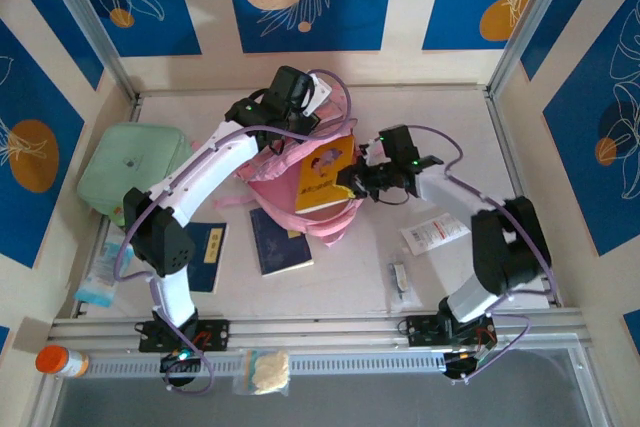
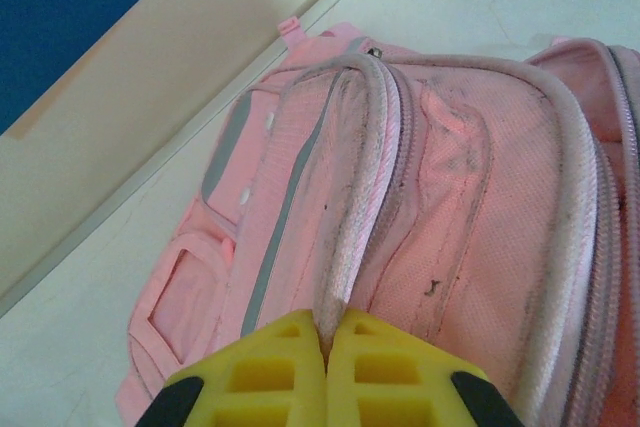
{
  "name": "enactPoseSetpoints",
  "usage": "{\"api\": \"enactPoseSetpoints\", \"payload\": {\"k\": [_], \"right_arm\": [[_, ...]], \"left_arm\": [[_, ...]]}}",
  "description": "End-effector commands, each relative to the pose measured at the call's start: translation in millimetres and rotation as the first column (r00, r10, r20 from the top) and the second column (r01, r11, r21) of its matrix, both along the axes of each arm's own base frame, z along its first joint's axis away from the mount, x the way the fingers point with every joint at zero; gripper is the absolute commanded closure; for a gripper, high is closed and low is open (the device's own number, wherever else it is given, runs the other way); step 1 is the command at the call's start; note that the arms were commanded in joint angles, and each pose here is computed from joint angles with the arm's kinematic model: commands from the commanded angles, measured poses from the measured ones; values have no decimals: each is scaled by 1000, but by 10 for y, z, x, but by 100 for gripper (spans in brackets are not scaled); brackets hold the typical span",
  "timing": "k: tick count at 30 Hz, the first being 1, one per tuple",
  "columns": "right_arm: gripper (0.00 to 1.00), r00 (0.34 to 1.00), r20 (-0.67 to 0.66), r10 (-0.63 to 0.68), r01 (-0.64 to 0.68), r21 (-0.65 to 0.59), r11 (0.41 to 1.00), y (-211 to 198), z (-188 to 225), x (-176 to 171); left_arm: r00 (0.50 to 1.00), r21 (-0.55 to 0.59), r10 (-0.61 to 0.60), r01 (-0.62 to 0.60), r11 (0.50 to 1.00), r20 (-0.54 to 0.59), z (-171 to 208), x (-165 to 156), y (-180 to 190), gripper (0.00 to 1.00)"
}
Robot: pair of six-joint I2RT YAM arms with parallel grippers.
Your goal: Pack the student bag
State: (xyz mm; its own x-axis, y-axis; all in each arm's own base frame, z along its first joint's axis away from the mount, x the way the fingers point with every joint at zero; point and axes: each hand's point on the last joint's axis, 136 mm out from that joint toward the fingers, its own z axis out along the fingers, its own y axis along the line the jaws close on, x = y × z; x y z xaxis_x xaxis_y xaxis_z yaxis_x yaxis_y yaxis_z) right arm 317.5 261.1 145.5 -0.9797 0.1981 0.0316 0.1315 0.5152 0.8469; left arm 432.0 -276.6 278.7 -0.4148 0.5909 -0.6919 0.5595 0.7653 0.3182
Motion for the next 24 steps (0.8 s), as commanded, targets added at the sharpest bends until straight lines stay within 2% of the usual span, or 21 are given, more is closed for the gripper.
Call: {"api": "enactPoseSetpoints", "payload": {"k": [1,5,10,11,15,20,24], "right_arm": [[100,973,230,-27,10,72,997,281,332,496],[100,967,255,4,-16,46,999,542,175,718],[92,975,222,12,-16,17,1000,663,-121,914],[89,978,207,12,-16,18,1000,661,-181,938],[65,983,183,26,-14,-66,998,573,-334,910],[45,985,172,18,13,-178,984,304,-338,730],[38,988,152,-2,41,-248,968,84,-322,499]], "left_arm": [[990,-147,49,-30,989,133,668,80,10,100],[992,-155,61,-43,987,113,629,91,19,100],[992,-155,71,-55,986,99,592,107,31,100],[993,-158,70,-54,986,98,589,106,34,100],[992,-148,86,-71,986,95,547,138,76,100],[992,-153,93,-79,985,88,515,143,99,100],[993,-159,81,-67,985,82,502,125,92,100]]}}
